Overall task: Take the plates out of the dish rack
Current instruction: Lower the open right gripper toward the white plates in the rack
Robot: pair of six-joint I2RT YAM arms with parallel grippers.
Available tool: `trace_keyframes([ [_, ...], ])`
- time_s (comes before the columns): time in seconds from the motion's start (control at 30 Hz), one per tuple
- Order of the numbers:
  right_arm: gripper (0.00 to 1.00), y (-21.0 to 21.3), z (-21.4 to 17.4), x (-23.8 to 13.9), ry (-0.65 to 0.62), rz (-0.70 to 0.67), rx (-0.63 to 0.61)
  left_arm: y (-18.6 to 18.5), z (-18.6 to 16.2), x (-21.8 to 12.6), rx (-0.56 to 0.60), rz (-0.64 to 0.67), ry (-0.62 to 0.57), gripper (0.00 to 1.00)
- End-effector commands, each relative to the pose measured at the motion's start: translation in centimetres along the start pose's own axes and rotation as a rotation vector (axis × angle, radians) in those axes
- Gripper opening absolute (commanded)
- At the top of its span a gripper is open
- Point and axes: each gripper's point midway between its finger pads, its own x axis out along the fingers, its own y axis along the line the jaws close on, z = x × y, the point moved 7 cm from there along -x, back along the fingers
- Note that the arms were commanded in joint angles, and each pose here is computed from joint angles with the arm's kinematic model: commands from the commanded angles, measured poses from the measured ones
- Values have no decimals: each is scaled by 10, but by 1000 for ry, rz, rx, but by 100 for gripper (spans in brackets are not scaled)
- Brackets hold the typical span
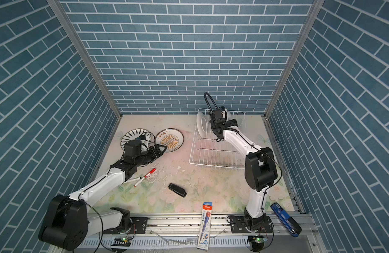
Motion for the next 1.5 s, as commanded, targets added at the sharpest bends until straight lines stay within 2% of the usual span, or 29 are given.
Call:
trace_keyframes([
  [0.0,77,-3,8,7,-9,-7,-3,-6,4,2,22,-8,1,76],
  [0.33,67,-1,6,25,14,25,21,-7,7,7,20,-11,7,76],
  [0.6,65,4,5,38,23,17,35,-9,8,7,23,-19,12,76],
  [0.77,56,5,7,44,24,13,39,-6,4,5,19,-15,13,76],
  [1.47,39,11,-1,59,42,31,43,-4,3,5,19,-8,14,76],
])
